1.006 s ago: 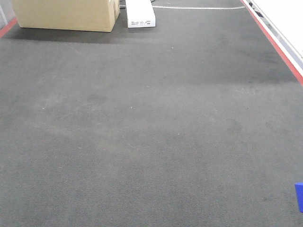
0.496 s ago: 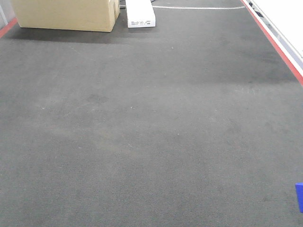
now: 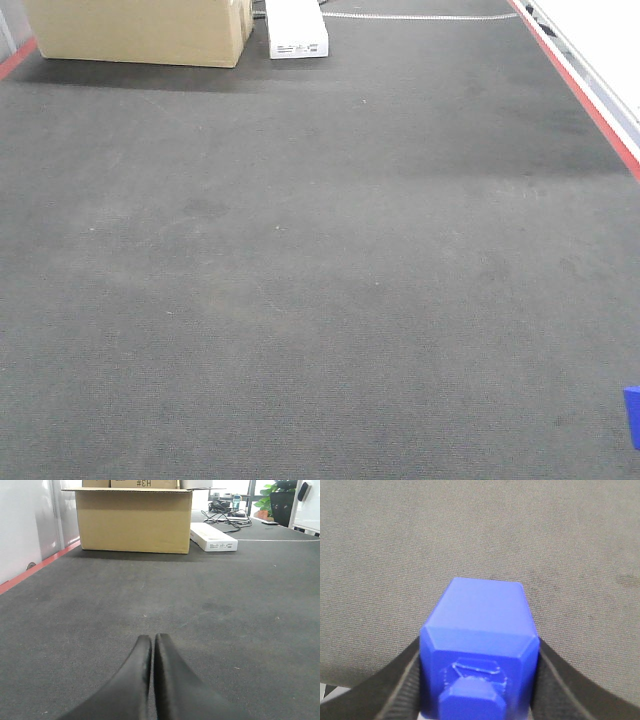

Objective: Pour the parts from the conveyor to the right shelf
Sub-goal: 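Drive away from the conveyor holding the block in the right gripper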

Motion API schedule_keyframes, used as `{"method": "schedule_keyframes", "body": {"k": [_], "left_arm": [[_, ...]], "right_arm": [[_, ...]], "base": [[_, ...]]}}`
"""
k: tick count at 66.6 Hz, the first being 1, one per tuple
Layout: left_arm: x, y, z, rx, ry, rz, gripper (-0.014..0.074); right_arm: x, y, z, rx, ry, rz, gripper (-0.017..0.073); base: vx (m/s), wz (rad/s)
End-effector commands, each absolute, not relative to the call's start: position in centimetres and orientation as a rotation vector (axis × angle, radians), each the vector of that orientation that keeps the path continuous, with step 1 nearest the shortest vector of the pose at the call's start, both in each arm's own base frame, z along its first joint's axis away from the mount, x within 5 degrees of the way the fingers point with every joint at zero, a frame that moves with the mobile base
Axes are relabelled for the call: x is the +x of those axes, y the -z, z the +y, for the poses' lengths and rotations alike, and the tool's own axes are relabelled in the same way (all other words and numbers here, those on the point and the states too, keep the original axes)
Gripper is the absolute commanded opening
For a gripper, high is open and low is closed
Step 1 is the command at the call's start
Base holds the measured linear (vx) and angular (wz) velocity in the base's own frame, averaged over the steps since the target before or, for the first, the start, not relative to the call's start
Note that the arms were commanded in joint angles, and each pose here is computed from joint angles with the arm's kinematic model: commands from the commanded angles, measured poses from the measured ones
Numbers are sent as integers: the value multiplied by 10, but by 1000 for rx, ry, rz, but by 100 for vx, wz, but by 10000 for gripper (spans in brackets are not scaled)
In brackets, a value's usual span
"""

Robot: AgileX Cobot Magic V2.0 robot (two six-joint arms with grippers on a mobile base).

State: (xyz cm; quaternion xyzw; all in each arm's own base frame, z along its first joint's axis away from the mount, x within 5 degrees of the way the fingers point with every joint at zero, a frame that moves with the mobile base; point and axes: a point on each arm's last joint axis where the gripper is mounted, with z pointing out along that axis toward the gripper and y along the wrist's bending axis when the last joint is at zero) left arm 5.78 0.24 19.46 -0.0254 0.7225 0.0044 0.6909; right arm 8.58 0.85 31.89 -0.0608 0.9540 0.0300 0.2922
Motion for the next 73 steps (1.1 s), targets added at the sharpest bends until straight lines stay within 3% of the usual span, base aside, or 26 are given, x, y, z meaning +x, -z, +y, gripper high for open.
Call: {"method": "schedule_keyframes", "body": {"k": [1, 73], "left_arm": [[59, -207, 2, -62, 7, 1536, -6], [59, -207, 2, -62, 7, 1536, -6]], "right_arm": [[90, -329, 8, -166, -65, 2469, -5], [90, -329, 8, -166, -66, 2469, -5]], "base": [[0, 0], [-14, -4]]}}
